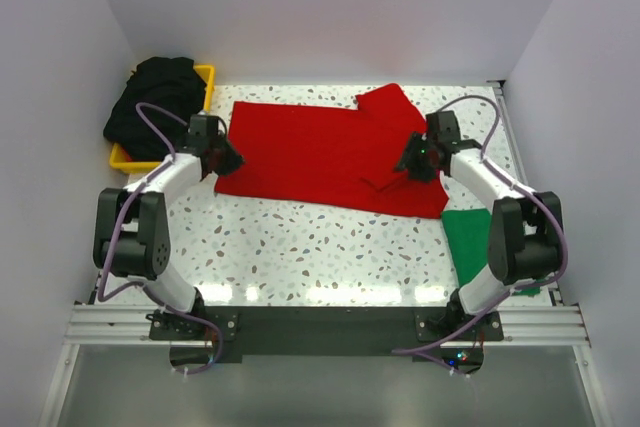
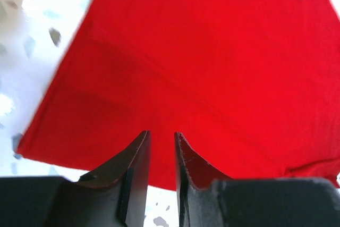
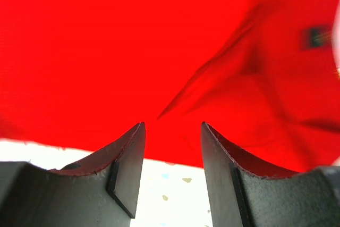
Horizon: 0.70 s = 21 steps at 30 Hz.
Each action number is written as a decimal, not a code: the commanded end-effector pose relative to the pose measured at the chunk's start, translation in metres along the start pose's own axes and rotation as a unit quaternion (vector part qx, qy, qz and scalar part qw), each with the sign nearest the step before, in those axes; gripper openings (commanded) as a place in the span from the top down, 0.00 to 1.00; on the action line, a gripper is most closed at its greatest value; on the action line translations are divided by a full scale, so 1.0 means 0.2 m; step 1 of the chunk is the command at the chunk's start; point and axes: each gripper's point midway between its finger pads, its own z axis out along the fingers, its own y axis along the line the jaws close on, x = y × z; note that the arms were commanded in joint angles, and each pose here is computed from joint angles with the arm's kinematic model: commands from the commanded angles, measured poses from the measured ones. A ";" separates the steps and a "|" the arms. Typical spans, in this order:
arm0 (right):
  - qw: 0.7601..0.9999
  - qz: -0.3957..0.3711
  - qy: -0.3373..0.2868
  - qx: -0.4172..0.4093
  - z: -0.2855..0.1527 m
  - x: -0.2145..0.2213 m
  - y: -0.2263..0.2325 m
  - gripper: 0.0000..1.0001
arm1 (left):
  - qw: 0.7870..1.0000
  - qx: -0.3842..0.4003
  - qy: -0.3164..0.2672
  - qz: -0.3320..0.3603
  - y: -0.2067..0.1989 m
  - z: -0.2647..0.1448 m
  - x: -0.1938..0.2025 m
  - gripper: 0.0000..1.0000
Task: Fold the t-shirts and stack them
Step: Fold the tshirt
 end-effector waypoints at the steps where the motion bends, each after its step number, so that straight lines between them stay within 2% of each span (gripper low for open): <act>1: 0.999 -0.024 -0.016 -0.034 0.00 0.08 0.17 0.50 | 1.000 0.019 -0.001 -0.011 -0.03 0.03 0.03 0.72; 13: 0.999 0.004 0.023 -0.047 0.22 0.25 0.19 0.51 | 0.999 -0.034 0.018 -0.020 0.16 0.10 0.17 0.78; 21: 0.997 0.019 0.038 -0.060 0.29 0.29 0.22 0.51 | 0.999 -0.037 0.023 -0.026 0.19 0.11 0.21 0.79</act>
